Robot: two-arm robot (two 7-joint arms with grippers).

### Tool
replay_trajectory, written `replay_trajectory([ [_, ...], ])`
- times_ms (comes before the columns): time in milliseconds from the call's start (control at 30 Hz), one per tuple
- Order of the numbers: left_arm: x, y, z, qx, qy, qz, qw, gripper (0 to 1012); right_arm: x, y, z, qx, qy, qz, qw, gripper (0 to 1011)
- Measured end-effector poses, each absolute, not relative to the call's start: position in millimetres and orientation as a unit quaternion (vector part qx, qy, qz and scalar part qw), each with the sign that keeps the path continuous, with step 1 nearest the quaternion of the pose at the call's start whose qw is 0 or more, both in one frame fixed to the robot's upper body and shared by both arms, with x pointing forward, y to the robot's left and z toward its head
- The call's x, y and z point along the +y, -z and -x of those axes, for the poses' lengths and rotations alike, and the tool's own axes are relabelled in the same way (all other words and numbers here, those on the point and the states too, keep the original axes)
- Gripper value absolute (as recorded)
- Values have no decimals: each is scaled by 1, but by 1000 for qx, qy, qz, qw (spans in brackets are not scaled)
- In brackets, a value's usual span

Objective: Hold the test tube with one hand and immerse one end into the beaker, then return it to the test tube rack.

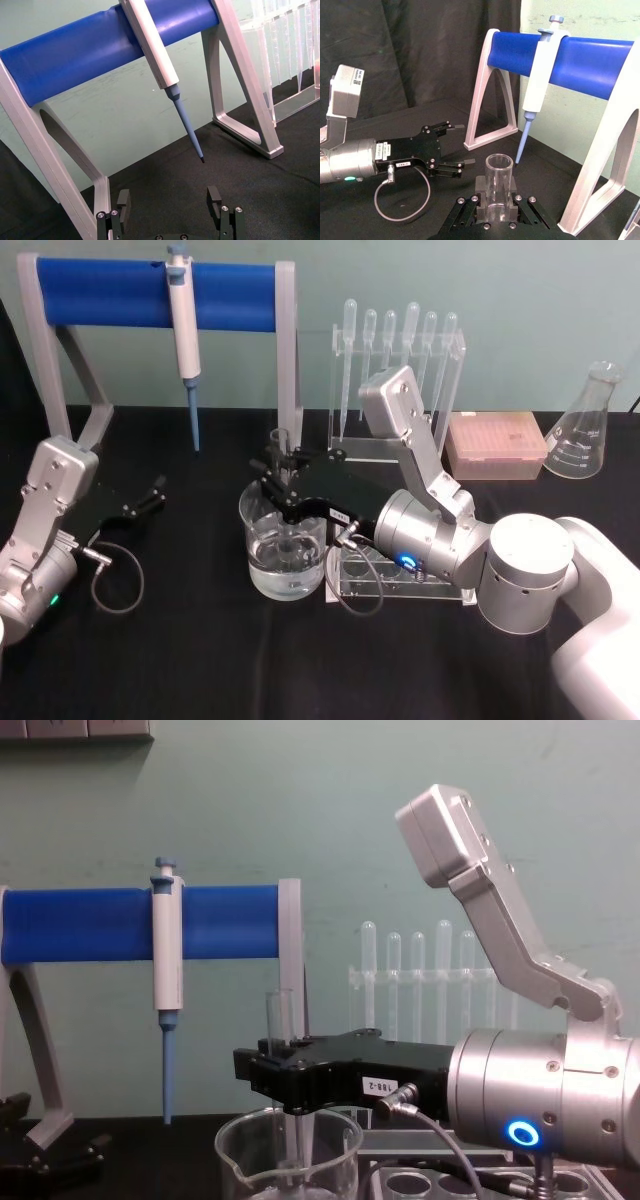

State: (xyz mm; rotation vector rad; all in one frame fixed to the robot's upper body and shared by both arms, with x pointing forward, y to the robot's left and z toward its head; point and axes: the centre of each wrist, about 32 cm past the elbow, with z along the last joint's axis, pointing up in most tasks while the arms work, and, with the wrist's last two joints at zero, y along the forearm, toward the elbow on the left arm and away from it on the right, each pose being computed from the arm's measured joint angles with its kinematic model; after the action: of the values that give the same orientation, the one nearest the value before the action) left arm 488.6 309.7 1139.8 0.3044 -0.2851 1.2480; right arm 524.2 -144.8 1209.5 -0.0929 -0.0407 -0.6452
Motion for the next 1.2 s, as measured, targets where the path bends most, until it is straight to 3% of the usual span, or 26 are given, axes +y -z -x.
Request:
replay_trajectory([
  [1200, 310, -1140, -489, -132, -580, -141, 791, 1000, -145, -1210, -524, -20, 317, 46, 947, 228],
])
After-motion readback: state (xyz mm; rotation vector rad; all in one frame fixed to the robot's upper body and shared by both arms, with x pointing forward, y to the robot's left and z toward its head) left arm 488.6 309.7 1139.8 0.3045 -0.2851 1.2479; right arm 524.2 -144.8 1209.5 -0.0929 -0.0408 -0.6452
